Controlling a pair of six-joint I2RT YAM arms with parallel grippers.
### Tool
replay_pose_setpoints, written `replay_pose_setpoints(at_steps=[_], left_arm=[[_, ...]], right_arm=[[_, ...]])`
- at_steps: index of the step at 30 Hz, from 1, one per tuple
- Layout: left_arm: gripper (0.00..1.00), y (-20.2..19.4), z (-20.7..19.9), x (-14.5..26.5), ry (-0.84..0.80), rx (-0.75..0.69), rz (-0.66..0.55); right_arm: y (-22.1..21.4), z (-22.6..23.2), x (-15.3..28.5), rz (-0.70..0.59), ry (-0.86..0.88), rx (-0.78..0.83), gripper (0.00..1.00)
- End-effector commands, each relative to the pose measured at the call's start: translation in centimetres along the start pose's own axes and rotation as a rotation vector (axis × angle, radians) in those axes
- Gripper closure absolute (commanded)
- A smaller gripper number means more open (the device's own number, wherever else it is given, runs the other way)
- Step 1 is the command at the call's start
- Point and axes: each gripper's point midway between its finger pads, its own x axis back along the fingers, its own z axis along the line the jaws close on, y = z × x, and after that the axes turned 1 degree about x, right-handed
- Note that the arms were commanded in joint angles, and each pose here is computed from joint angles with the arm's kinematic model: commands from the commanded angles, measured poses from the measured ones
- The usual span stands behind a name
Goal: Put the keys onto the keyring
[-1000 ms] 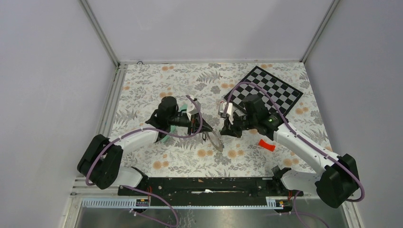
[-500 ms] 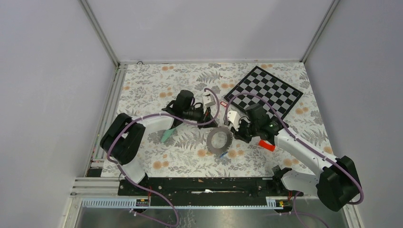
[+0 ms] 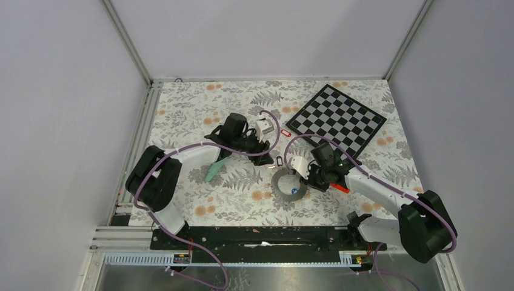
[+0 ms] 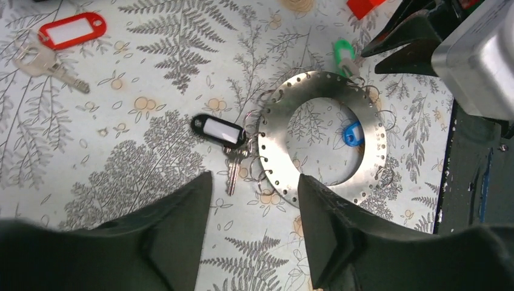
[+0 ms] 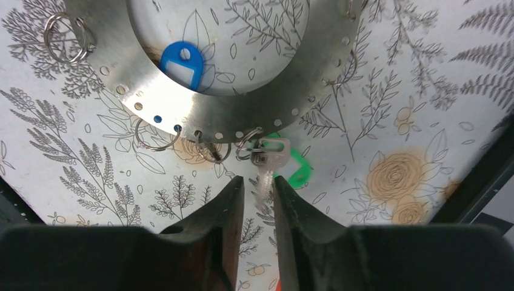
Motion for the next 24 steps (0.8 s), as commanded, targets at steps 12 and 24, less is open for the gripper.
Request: replay_pose_setpoints(at_steps=[12, 24], left_arm=[[0.37, -1.4, -2.3, 3.4, -0.058, -0.466, 0.081], [0.49, -4.7, -3.3, 0.2, -0.180, -0.901, 0.253]], right_arm=[[5.3, 0.3, 4.1, -0.192, 0.046, 0.024, 0.39], [7.7, 0.7, 5.6, -0.306, 0.054, -0.049, 0.40]])
